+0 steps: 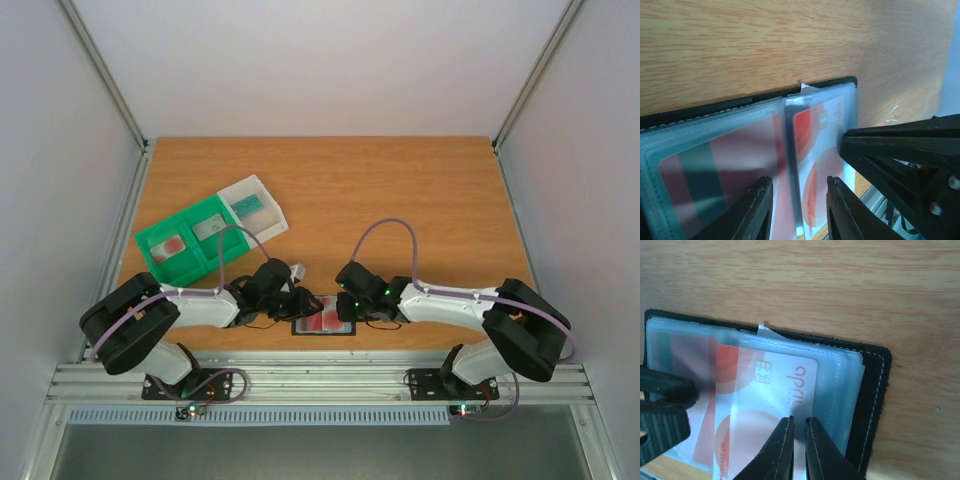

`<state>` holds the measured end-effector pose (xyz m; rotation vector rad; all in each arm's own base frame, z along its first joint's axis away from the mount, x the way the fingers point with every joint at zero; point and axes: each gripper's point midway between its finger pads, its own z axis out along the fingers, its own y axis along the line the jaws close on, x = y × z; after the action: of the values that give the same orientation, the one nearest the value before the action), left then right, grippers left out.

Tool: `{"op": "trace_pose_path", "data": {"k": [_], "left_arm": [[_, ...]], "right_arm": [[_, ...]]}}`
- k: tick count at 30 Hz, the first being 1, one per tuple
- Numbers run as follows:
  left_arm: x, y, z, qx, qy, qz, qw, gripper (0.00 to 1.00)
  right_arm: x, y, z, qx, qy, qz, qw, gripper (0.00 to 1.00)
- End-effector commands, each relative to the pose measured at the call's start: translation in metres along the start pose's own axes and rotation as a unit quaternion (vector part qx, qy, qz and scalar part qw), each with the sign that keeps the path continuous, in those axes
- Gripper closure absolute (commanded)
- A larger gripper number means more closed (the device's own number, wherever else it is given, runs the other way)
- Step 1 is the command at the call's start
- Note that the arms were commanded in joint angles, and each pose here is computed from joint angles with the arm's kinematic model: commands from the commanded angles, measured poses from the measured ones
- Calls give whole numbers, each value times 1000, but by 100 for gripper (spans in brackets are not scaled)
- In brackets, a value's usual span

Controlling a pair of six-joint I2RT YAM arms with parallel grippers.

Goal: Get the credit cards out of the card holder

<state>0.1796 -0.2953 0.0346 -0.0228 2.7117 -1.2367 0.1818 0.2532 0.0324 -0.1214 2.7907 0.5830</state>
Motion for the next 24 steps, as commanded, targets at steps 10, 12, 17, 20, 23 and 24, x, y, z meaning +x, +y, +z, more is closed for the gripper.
{"op": "trace_pose_path", "data": {"k": [10,12,17,20,23,24], "left_arm": [[-3,-9,10,37,-6,-2,999,68],[-4,-10,13,41,-4,-6,999,69],[-5,-9,12,41,-8,-7,999,89],[-5,-8,10,38,-12,-7,999,100],[-5,-10,7,40,-17,-2,999,99],[-5,-10,5,38,-16,-1,999,100]], "right_arm": [[24,-27,17,24,21,29,999,92],[23,-27,16,24,18,29,999,92],[22,-30,14,26,11,30,999,92],[24,-33,17,35,13,27,999,92],[26,-34,21,31,17,33,999,92],[27,-33,22,27,17,34,999,92]]}}
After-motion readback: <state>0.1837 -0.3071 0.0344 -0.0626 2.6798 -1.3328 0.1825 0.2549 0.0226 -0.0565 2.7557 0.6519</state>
